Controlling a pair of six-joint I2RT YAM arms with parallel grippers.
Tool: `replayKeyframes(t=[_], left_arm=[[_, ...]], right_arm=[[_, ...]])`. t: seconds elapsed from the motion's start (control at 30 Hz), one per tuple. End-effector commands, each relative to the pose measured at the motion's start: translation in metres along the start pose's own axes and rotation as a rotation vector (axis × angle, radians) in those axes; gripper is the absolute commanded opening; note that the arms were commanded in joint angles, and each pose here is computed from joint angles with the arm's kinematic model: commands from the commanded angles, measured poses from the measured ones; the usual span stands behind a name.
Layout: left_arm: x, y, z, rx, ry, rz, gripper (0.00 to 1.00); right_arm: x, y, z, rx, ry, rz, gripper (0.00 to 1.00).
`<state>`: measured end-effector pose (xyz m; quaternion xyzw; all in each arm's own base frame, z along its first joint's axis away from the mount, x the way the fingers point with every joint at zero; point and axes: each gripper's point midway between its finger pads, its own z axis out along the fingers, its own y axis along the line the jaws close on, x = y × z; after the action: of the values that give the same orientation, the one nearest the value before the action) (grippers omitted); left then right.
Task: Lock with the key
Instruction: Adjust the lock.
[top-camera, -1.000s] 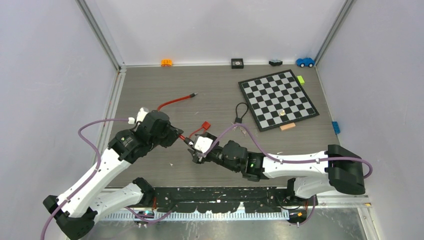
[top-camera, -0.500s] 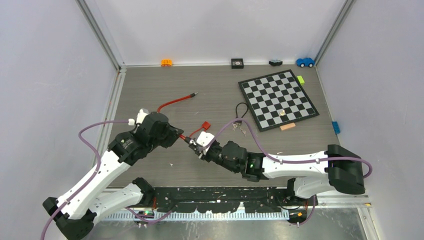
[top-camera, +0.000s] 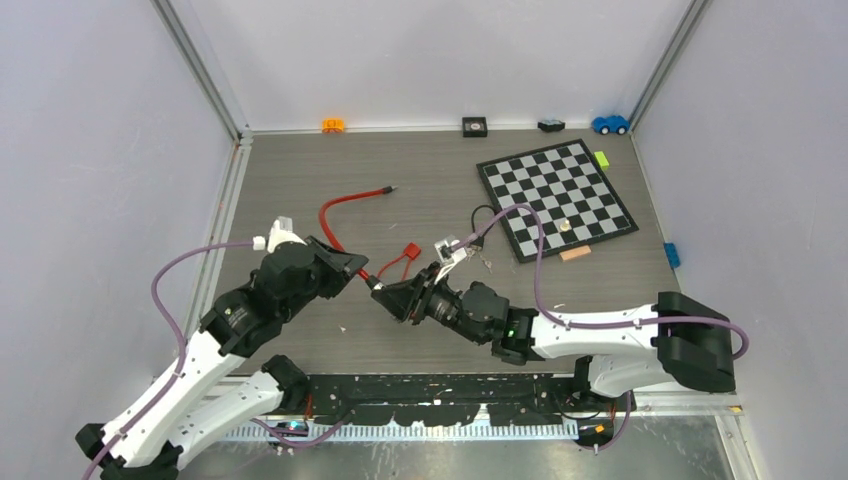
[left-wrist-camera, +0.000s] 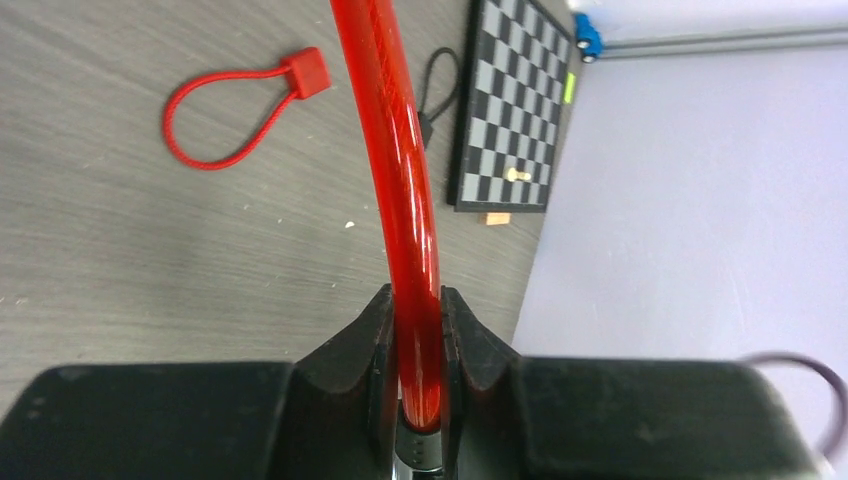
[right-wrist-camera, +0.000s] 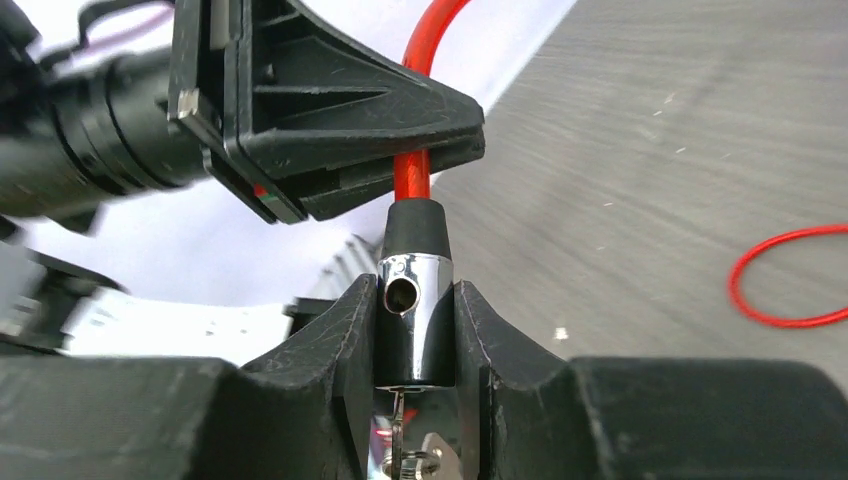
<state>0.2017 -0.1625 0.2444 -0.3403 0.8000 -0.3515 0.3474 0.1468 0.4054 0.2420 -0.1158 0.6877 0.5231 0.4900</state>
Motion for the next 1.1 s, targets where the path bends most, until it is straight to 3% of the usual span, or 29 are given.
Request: replayKeyframes(t=[0.0,0.27,0.4,0.5,0.57,0.7,0.77,0.9,1.07], left_arm=[[-0.014,-0.033,-0.011,0.215,-0.072,0.107,0.00],[-0.011,-0.032,-0.015,0.322,-0.089,0.131,0.00],[-0.011,-0.032,-0.016,0.372,-0.105,0.136,0.00],[-0.012,-0.031,-0.019,0.382,-0.115,0.175,0.00],[-0.011,-0.030,-0.020,0.384,-0.118,0.219,0.00],[-0.011,-0.026,-0.021,0.345,-0.108,0.293,0.00],[-0.010,-0.027,-0.023,0.338,-0.097,0.335,0.00],[-0.010,-0.028,-0.026,0.317,-0.080,0.433,0.00],[-0.010,-0.014,-0.022,0.200,-0.034,0.591,0.00]], right_arm=[[-0.058,0.037,-0.008,-0.134,-0.203,0.552,0.01],[-0.077,0.027,-0.007,-0.294,-0.366,1.148,0.01],[-0.075,0.029,-0.001,-0.292,-0.368,1.177,0.01],[-0.078,0.024,-0.007,-0.269,-0.400,1.103,0.09],[-0.081,0.018,-0.016,-0.246,-0.427,1.053,0.24],[-0.080,0.005,-0.034,-0.195,-0.451,0.884,0.66],[-0.076,-0.005,-0.043,-0.143,-0.452,0.774,0.78],[-0.070,-0.037,-0.061,0.042,-0.420,0.549,0.82],[-0.077,-0.086,-0.076,0.456,-0.165,-0.095,0.87]])
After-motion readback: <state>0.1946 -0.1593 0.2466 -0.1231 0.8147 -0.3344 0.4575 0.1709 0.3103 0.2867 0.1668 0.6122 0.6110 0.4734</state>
